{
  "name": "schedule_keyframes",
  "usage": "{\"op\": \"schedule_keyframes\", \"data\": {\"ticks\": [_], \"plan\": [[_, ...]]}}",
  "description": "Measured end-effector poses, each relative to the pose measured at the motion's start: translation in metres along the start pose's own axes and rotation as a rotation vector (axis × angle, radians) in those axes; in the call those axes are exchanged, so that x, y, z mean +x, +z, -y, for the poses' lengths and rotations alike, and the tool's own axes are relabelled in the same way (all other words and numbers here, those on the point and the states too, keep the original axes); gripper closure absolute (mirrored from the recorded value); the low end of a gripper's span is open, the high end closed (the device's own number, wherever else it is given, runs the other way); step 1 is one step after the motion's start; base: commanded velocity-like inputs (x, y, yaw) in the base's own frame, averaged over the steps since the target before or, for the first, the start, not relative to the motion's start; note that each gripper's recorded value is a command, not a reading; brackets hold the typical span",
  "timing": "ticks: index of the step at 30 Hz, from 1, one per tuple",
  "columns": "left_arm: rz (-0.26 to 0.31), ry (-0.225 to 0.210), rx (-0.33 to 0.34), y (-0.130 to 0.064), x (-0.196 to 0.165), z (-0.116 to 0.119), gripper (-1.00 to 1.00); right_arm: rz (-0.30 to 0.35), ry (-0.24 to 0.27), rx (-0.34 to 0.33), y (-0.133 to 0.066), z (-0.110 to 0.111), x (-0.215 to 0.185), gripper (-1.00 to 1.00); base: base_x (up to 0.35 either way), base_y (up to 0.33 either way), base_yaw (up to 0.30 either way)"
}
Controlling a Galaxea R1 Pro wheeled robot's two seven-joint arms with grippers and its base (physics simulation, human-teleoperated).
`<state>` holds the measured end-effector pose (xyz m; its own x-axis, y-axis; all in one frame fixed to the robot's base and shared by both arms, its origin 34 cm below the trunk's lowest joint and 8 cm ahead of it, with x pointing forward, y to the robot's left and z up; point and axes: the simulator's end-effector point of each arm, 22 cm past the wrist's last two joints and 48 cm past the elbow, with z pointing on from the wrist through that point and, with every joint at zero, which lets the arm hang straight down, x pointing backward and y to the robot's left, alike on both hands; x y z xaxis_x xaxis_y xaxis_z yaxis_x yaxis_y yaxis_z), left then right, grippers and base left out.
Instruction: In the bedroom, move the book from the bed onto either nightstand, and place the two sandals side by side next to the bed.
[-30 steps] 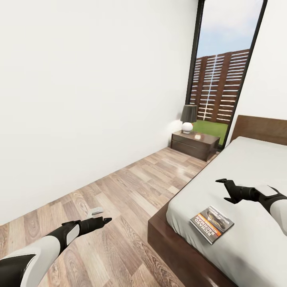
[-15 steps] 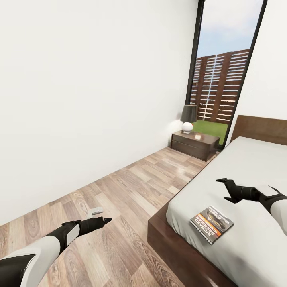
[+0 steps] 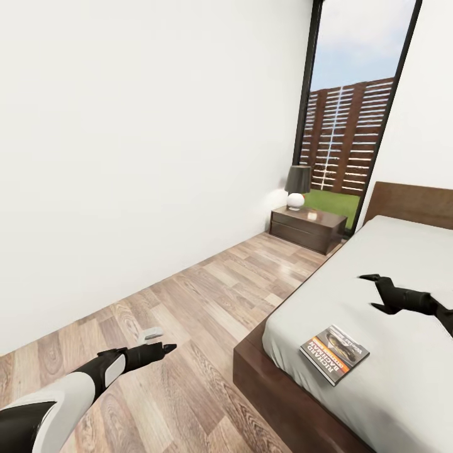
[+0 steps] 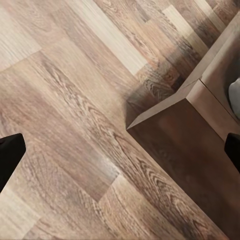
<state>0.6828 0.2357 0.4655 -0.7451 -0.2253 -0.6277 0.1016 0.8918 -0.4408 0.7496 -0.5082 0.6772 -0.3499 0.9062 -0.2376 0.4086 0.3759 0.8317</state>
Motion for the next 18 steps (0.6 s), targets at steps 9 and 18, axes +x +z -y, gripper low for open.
{"op": "schedule_keyframes", "data": {"ticks": [9, 18], "plan": [[-0.001, 0.000, 0.038, 0.001, 0.001, 0.011, -1.00, -0.052, 0.027, -0.100, -0.033, -0.010, -0.017, -1.00, 0.000, 0.000, 0.000], [-0.008, -0.005, 0.091, 0.005, 0.007, 0.028, -1.00, -0.058, -0.023, -0.077, -0.056, 0.005, -0.033, -1.00, 0.000, 0.000, 0.000]]}}
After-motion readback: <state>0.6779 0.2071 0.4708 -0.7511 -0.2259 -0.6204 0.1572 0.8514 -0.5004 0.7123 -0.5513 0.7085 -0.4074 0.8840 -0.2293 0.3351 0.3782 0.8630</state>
